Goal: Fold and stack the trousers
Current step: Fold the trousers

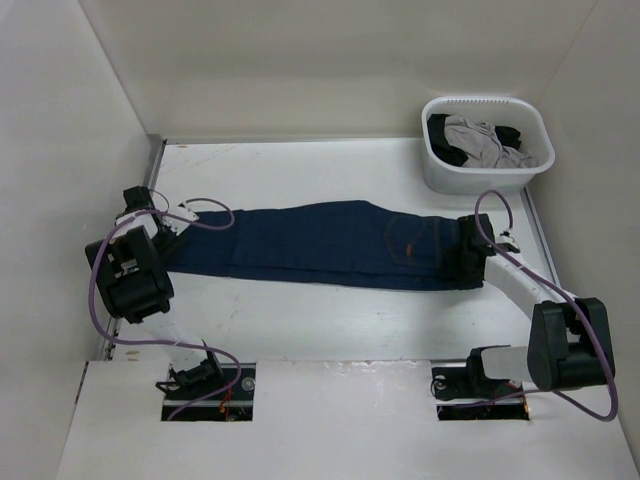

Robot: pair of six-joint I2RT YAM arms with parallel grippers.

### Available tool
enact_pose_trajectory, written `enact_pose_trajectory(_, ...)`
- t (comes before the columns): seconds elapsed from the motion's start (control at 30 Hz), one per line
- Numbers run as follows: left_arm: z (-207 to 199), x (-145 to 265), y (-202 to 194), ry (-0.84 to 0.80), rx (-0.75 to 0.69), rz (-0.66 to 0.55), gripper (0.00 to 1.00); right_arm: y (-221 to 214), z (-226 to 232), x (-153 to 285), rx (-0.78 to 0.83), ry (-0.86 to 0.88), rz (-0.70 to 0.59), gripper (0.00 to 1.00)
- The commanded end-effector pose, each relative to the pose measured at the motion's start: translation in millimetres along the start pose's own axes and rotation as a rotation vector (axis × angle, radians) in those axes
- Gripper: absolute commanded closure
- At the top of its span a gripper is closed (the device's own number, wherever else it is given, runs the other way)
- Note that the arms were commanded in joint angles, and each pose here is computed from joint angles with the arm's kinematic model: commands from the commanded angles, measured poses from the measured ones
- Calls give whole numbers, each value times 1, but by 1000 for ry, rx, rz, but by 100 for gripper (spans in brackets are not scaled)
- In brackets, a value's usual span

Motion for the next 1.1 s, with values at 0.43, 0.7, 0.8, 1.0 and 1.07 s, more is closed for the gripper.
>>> enact_pose_trajectory(0.43, -33, 40, 6, -202, -171, -95, 48, 1, 3, 1, 23, 31, -26, 35)
enact_pose_trajectory(0.7, -21, 24, 9, -156, -137, -36, 50, 4, 3, 0, 10, 38, -36, 34)
enact_pose_trajectory(0.8, -26, 22, 8, -182, -158, -29, 51, 5, 3, 1, 6, 41, -39, 34)
enact_pose_trajectory(1.0, -35, 19, 18, -175, -201, -41, 51, 6, 2, 0, 1, 37, -40, 34)
enact_pose_trajectory(1.07, -31, 18, 19, -153, -175, -37, 51, 6, 2, 0, 0, 36, -41, 34)
Point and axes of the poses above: each gripper's point midway between its finger pads, its own x axis back along the fingers, its own z axis along the line the jaws close on, y = z × x, the point moved 9 cm from there along x, back along the fingers, and after that the axes turned 1 degree about x, right-handed, at the moved point
